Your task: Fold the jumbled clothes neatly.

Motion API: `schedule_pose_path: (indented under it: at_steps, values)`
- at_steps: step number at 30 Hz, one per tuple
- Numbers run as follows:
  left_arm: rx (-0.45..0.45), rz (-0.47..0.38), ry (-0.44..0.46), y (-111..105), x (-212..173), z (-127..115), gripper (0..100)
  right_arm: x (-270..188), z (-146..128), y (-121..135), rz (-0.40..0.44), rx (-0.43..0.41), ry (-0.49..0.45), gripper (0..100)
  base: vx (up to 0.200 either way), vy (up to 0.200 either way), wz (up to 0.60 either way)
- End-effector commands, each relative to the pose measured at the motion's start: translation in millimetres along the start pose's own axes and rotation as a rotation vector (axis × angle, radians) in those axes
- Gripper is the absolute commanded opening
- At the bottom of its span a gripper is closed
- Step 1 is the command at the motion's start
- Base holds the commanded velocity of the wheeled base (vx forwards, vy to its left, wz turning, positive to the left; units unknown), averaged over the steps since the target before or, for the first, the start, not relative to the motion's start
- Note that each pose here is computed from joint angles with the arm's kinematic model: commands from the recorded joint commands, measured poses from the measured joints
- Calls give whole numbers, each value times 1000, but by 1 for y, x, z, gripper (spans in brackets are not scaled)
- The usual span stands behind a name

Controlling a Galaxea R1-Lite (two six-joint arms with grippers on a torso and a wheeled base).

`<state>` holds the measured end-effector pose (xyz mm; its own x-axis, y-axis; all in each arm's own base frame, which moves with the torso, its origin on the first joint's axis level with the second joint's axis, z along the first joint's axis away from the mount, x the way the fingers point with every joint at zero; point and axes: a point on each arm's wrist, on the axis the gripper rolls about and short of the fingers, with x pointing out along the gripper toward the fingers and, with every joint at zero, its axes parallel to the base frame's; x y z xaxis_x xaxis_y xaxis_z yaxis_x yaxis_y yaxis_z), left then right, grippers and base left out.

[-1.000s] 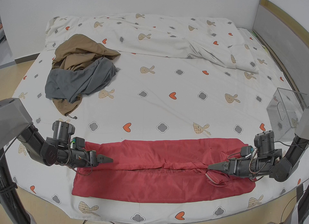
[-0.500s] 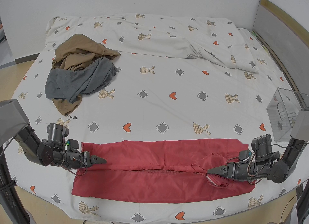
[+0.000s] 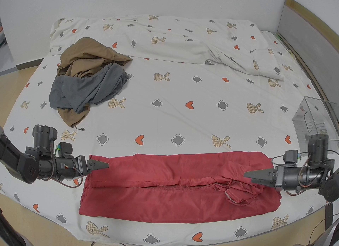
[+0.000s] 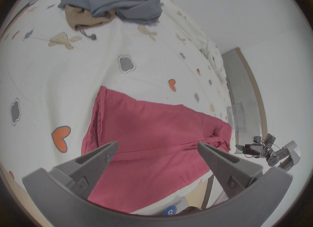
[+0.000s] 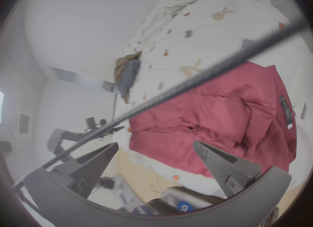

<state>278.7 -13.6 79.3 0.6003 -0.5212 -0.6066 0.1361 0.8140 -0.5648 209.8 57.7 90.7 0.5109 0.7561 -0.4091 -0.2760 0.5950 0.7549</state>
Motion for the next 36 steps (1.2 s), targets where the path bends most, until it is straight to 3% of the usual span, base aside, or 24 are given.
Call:
schedule_pose_path:
  at_steps: [1, 3, 4, 5, 8, 11, 24, 36]
  values:
    - [-26, -5, -101, -2, -43, -3, 100, -88, -5, 26, 197, 38, -162, 100, 0, 0, 0]
    - [-33, 43, -59, 26, -28, -4, 100, -102, -6, 15, 209, 97, -182, 100, 0, 0, 0]
    - [-25, 47, -50, 33, -25, -4, 100, -105, -7, 12, 214, 107, -183, 100, 0, 0, 0]
    - [8, 38, -12, 53, -15, -7, 100, -114, -10, 5, 238, 131, -188, 100, 0, 0, 0]
    - [70, -93, 19, 89, -9, -17, 100, -129, -22, -7, 299, 181, -192, 100, 0, 0, 0]
    - [112, -121, 25, 109, -7, -25, 100, -137, -31, -13, 317, 212, -215, 100, 0, 0, 0]
    - [137, -116, -1, 111, -7, -23, 100, -137, -43, -20, 300, 236, -239, 100, 0, 0, 0]
    - [133, -142, 43, 106, 13, -27, 100, -142, -44, -22, 281, 241, -276, 100, 0, 0, 0]
